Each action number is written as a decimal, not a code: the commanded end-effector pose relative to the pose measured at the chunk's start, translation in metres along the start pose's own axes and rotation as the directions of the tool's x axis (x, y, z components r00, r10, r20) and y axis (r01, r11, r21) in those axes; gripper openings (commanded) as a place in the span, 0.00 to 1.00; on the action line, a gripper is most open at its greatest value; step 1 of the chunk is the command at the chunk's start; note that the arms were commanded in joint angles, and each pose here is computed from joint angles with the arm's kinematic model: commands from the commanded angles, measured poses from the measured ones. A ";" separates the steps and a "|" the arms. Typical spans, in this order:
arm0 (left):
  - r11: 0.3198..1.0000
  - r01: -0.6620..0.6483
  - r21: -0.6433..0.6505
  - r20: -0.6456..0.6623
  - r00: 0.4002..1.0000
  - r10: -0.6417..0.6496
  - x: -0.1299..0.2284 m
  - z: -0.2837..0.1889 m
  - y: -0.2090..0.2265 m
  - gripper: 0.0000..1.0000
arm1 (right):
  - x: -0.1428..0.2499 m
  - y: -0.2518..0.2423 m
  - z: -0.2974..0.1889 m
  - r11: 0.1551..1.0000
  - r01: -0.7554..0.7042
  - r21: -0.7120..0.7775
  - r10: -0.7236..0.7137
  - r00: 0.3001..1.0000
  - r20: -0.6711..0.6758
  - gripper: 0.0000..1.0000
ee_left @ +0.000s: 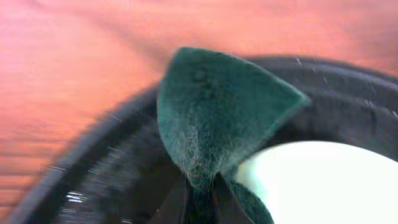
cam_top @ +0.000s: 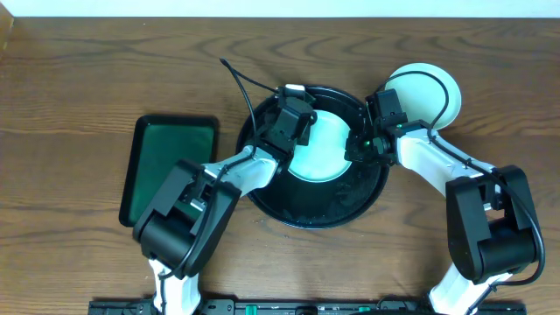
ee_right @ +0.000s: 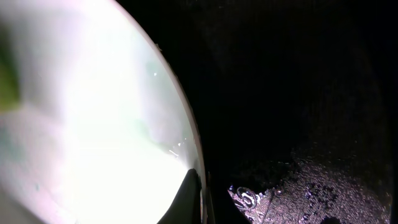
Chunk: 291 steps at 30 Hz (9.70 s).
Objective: Clean dirty plates on tray and stack at the side
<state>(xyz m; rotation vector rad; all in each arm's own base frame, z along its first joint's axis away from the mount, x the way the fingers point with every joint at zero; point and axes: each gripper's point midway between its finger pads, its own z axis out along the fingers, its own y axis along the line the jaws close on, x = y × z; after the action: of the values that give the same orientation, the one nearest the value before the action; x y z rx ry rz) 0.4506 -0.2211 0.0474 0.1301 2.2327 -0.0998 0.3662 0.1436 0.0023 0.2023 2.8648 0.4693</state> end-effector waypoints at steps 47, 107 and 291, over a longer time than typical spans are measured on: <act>0.993 0.046 -0.107 0.034 0.999 -0.042 -0.075 -0.145 0.067 0.07 | -0.024 0.031 -0.046 0.961 0.277 -0.003 -0.274 0.951 0.140 0.01; 0.866 0.277 -0.417 -0.065 0.941 -0.333 -0.034 -0.194 0.211 0.07 | -0.148 -0.127 -0.163 0.999 -0.022 0.045 -0.005 0.847 0.532 0.01; 0.996 -0.059 0.064 0.362 0.932 0.032 0.057 -0.261 0.151 0.80 | 0.059 -0.098 -0.217 0.939 0.185 0.290 -0.332 0.270 0.904 0.99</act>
<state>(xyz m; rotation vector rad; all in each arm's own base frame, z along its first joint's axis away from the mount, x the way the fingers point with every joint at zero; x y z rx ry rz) 0.2313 -0.0292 0.1706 0.1282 1.8960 -0.1398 0.2464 -0.0027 0.1582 0.0042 1.6410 0.0241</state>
